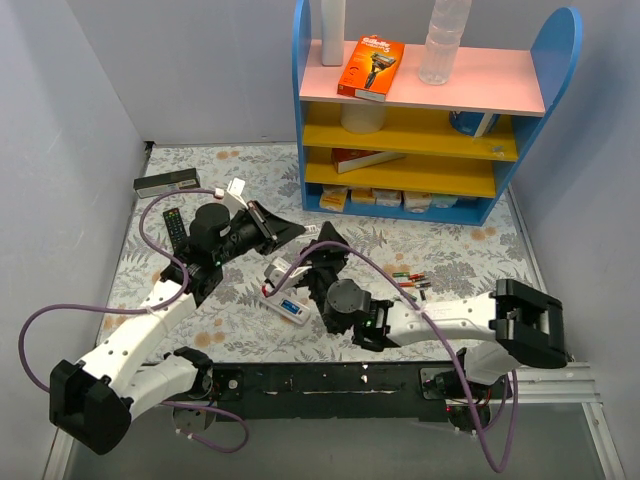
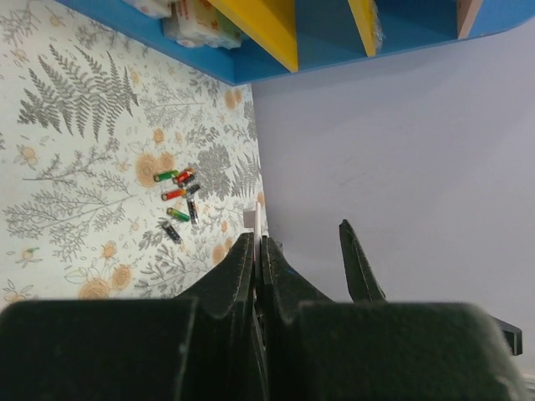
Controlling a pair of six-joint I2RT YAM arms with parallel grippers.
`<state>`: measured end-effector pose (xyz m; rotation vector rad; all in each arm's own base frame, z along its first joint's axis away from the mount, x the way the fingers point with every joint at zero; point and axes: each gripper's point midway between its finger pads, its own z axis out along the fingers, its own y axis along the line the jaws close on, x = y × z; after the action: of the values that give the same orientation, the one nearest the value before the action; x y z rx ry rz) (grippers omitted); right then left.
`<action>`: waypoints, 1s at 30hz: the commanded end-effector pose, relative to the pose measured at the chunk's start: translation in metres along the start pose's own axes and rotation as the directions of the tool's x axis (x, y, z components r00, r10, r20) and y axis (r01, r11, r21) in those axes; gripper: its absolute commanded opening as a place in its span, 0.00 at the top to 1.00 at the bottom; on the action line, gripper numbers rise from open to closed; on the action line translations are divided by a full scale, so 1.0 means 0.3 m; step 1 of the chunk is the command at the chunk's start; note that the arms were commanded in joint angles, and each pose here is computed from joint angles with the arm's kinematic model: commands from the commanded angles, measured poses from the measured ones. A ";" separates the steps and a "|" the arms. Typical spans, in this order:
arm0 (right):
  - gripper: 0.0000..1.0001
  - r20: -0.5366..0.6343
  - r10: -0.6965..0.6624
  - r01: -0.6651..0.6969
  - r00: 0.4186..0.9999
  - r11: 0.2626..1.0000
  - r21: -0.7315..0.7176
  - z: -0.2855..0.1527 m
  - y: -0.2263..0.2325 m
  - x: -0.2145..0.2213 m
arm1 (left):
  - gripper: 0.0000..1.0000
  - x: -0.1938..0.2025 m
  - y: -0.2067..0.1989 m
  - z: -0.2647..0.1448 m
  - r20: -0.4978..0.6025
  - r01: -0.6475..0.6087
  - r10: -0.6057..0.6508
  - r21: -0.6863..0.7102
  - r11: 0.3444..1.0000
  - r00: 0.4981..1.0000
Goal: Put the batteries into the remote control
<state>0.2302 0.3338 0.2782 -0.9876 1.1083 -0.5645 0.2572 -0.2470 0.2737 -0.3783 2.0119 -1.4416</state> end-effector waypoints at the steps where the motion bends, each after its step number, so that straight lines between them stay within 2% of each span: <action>1: 0.30 0.042 0.241 -0.219 0.970 0.931 -0.294 -0.057 0.054 -0.067 | 1.00 -0.049 0.007 -0.029 0.068 -0.099 0.099 0.005 0.995 0.993; 3: 0.29 0.043 0.277 -0.226 0.960 0.853 -0.470 -0.107 0.118 -0.091 | 1.00 -0.052 0.015 -0.036 0.068 -0.160 0.159 0.011 0.987 0.985; 5: 0.23 0.036 0.291 -0.226 0.956 0.809 -0.542 -0.138 0.117 -0.092 | 1.00 -0.057 0.020 -0.042 0.068 -0.200 0.198 0.021 0.980 0.978; 6: 0.23 0.020 0.286 -0.214 0.958 0.760 -0.614 -0.173 0.147 -0.088 | 1.00 -0.048 0.022 -0.045 0.050 -0.235 0.234 0.033 0.971 0.971; 8: 0.22 0.011 0.316 -0.231 0.949 0.717 -0.657 -0.190 0.131 -0.086 | 1.00 -0.041 0.025 -0.054 0.028 -0.267 0.265 0.054 0.962 0.964; 9: 0.22 0.016 0.328 -0.219 0.945 0.666 -0.713 -0.223 0.139 -0.087 | 1.00 -0.036 0.031 -0.056 0.016 -0.291 0.290 0.061 0.955 0.957; 12: 0.23 0.005 0.406 -0.253 0.914 0.579 -0.775 -0.240 0.099 -0.102 | 1.00 0.007 0.029 -0.071 -0.058 -0.333 0.342 0.124 0.935 0.938; 15: 0.25 0.006 0.440 -0.254 0.898 0.529 -0.810 -0.244 0.057 -0.097 | 1.00 0.047 0.023 -0.084 -0.121 -0.345 0.369 0.181 0.921 0.921; 20: 0.28 0.021 0.471 -0.239 0.882 0.486 -0.841 -0.236 0.018 -0.103 | 1.00 0.111 -0.009 -0.107 -0.204 -0.358 0.429 0.309 0.881 0.880; 23: 0.29 0.027 0.474 -0.227 0.880 0.470 -0.853 -0.233 0.013 -0.114 | 1.00 0.126 -0.021 -0.118 -0.233 -0.370 0.458 0.340 0.865 0.858; 30: 0.32 0.055 0.487 -0.211 0.872 0.474 -0.855 -0.210 0.008 -0.144 | 1.00 0.149 -0.028 -0.130 -0.280 -0.341 0.450 0.363 0.867 0.848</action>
<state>0.1586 0.3350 0.2637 -1.5510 1.3451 0.4988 0.2072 -0.2450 0.2582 0.3488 1.9863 -1.5430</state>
